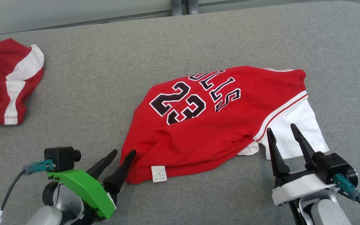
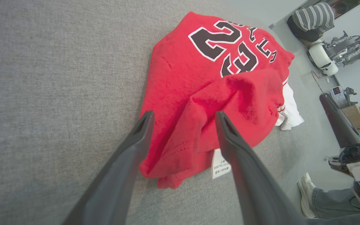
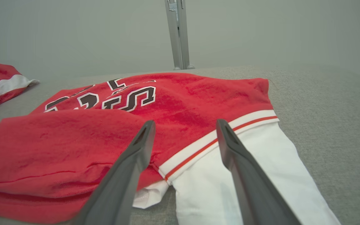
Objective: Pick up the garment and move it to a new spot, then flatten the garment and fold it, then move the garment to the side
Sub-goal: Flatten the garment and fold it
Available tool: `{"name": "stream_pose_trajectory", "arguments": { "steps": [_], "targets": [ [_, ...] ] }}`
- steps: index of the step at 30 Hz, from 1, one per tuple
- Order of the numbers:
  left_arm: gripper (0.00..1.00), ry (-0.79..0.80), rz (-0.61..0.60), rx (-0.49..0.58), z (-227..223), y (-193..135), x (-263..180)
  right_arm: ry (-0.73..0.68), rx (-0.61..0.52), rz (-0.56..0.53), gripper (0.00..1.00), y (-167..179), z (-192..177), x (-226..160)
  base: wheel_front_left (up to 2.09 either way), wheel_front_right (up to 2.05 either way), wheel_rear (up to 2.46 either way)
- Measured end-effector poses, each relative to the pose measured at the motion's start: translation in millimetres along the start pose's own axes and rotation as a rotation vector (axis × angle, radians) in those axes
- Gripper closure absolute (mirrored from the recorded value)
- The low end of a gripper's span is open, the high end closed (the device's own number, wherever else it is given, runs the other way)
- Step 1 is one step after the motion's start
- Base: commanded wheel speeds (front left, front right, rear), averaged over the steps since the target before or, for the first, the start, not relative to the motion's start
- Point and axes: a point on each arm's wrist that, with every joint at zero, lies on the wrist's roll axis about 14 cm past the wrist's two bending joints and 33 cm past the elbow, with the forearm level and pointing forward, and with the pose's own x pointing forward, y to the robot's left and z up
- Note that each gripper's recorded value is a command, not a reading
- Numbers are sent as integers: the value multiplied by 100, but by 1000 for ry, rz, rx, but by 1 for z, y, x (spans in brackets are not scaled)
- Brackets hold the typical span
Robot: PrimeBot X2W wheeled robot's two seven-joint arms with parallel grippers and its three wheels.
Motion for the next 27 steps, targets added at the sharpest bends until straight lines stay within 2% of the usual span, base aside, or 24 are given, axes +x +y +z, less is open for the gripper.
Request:
{"name": "stream_pose_trajectory", "arguments": {
  "steps": [3,10,11,12,13,20,27],
  "targets": [
    [0,-1,-14,-1,5,-4,-1,2,3,-11,0,-3,0,-1,0,0,0],
    [0,125,-12,7,-22,-2,-2,6,7,-17,0,-5,-2,-2,0,0,0],
    [8,129,-4,5,-23,0,-2,6,9,-18,0,-5,-2,-1,0,0,0],
    [59,131,9,7,-24,4,-1,7,11,-19,0,-6,-2,-1,0,0,0],
    [100,123,23,18,-22,8,0,7,12,-20,0,-6,-3,-1,0,0,0],
    [100,10,47,127,16,18,12,9,13,-21,0,-6,-3,0,0,0,0],
    [100,-256,80,290,96,14,8,4,14,-29,0,-9,-2,0,0,0,0]
  ]
}}
